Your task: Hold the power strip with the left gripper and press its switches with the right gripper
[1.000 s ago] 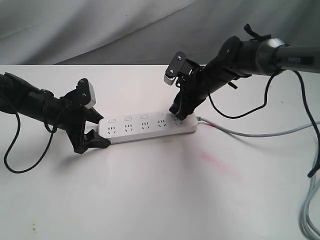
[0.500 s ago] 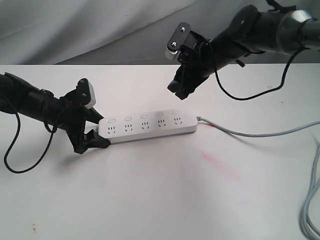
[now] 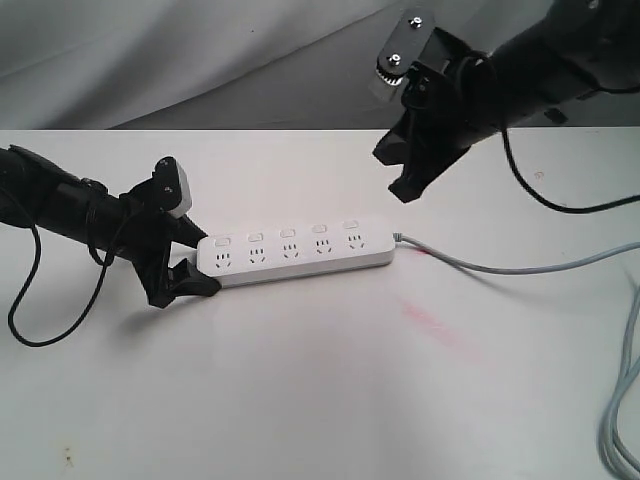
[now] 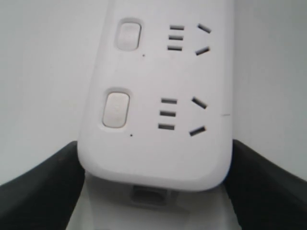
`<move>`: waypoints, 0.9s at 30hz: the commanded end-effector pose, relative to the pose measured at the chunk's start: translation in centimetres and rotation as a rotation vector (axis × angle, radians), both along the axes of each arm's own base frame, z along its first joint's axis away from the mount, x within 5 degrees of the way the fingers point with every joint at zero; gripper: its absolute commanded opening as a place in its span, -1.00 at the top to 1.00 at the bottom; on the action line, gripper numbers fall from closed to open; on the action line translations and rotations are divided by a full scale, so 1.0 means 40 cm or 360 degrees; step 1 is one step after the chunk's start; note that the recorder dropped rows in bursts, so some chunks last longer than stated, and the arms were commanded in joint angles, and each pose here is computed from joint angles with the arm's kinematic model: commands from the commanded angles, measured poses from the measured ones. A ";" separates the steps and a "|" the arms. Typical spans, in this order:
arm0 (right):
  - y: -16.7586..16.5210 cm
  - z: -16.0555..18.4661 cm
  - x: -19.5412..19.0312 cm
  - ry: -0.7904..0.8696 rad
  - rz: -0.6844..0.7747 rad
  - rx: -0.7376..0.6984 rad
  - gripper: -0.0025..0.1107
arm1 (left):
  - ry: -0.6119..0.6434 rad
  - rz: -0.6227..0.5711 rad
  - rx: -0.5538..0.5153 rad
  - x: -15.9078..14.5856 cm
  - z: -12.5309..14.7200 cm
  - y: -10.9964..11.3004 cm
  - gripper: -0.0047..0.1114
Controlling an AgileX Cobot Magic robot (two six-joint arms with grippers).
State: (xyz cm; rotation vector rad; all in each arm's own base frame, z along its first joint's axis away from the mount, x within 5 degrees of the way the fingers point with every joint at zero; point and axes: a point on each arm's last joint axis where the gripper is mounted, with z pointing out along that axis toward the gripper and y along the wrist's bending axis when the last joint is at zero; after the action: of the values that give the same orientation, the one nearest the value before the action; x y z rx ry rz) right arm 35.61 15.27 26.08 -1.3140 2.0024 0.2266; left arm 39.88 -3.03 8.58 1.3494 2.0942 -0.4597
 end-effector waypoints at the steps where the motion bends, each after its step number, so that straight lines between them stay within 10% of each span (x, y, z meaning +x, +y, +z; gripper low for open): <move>1: -0.041 0.042 -0.098 -0.0066 -0.0045 0.0023 0.96 | -0.0004 -0.0028 0.0038 -0.001 -0.010 0.002 -0.07; 27: -0.226 0.076 -0.624 -0.0586 -0.0352 0.0585 0.96 | -0.0004 -0.0028 0.0038 -0.001 -0.010 0.002 -0.07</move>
State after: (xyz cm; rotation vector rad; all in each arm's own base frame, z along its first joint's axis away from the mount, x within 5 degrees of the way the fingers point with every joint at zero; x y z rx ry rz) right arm 11.15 6.52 29.37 -0.8619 1.6863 0.2143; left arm 39.88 -3.03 8.58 1.3494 2.0942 -0.4597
